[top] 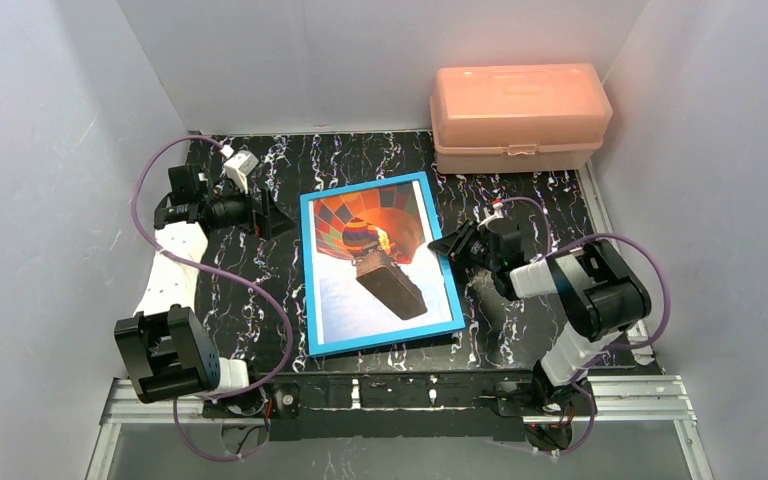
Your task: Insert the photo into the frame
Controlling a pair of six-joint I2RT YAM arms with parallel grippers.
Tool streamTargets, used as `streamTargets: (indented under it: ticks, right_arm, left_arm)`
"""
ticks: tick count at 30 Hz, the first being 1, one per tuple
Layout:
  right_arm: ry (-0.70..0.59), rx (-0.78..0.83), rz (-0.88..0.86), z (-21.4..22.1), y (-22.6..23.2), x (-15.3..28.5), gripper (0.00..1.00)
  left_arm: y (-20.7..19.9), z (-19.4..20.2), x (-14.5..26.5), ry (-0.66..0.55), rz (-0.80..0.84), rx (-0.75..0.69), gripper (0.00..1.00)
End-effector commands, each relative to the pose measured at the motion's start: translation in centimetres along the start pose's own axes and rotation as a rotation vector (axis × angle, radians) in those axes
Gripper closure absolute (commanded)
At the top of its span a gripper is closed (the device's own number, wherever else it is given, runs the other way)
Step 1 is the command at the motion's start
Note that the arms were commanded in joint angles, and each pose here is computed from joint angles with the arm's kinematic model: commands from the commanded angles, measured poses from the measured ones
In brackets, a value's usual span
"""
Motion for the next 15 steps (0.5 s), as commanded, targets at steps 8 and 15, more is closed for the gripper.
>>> streamTargets:
  ticks: [8, 15]
  right_arm:
    - [-0.152, -0.013, 0.039, -2.2, -1.4, -2.5, 0.02]
    - [-0.088, 0.105, 0.149, -2.1, -1.7, -1.4, 0.01]
  left_arm:
    - [0.5, -0.1, 0.2, 0.026, -0.037, 0.047, 0.02]
    - [1.5, -0.2, 0.3, 0.026, -0.107, 0.062, 0.02]
Point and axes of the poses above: each gripper's point midway between its finger pads, its own x axis back along the fingers, its own y axis along the line the jaws close on, z = x × y, the point moved 4 cm from there along x, back along the fingers, and after that the axes turned 1 degree about -x, right-handed, at the moved point
